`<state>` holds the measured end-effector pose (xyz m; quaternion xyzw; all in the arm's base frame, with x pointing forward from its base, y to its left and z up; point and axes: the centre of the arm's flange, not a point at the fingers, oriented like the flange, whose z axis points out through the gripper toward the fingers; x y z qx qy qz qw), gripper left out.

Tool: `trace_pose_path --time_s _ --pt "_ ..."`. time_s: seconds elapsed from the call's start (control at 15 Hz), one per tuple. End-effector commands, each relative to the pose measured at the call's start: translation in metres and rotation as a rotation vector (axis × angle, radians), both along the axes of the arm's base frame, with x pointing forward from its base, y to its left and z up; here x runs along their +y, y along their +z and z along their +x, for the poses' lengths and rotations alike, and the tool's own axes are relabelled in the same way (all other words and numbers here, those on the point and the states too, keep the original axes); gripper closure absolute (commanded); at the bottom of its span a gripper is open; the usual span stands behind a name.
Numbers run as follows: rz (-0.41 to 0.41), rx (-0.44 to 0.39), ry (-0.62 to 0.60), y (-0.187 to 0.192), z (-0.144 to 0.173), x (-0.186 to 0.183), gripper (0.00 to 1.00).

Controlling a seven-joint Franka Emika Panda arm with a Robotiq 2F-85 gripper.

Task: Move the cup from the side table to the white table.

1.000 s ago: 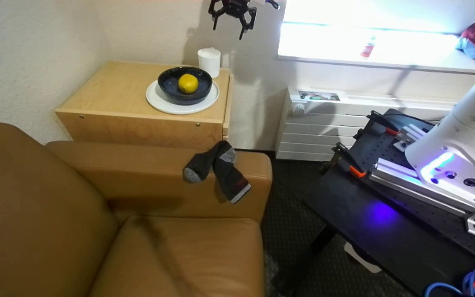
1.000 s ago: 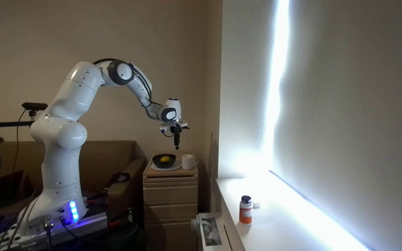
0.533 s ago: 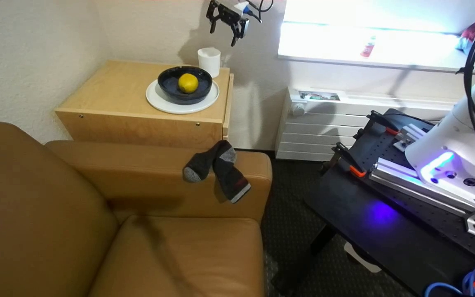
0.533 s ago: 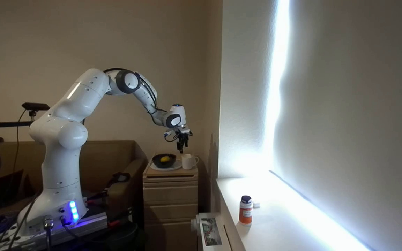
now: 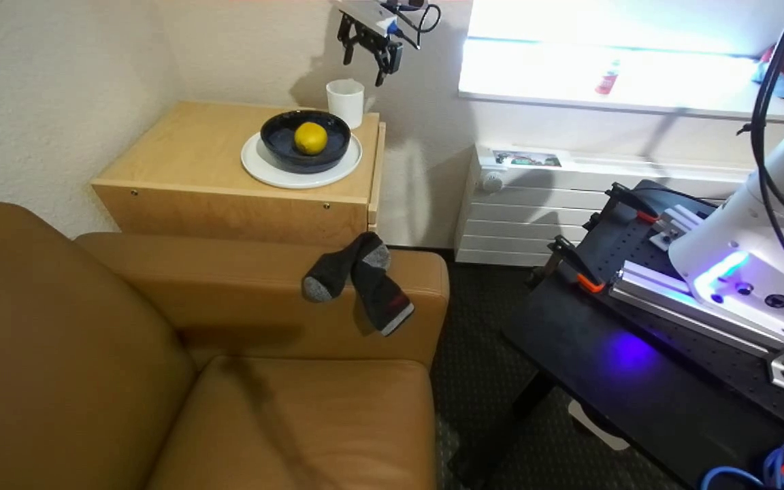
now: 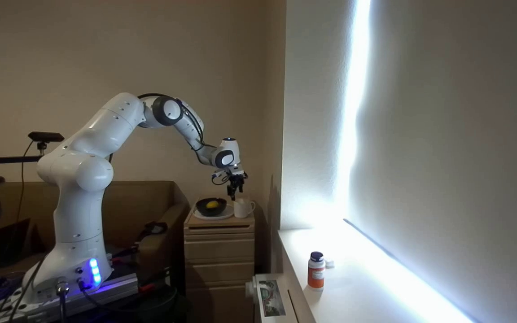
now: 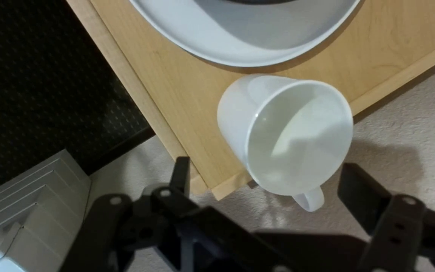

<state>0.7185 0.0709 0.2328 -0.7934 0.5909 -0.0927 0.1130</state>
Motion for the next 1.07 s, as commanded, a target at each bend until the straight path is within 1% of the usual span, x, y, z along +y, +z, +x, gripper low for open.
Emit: trace_pose_path --time_s 0.0,0.07,0.2,0.27,0.47,0.6,0.73,0.8,1.0 --pt "0.004 0.068 0.003 -0.029 0.012 0.003 0.00" --pt "0.008 0.079 0.006 -0.036 0.012 0.005 0.00" --pt "-0.006 0.077 0.001 -0.047 0.017 0.006 0.00" --pt "-0.006 0.065 0.008 -0.040 0.001 0.004 0.00" --pt "-0.007 0.067 0.008 -0.045 0.002 0.004 0.00" --pt "0.013 0.090 -0.005 -0.057 0.010 0.001 0.00" --pt "0.005 0.089 -0.007 -0.066 0.013 0.001 0.00" --pt "-0.009 0.080 0.005 -0.055 0.001 0.002 0.00" --pt "-0.010 0.086 0.005 -0.065 0.003 0.001 0.00"
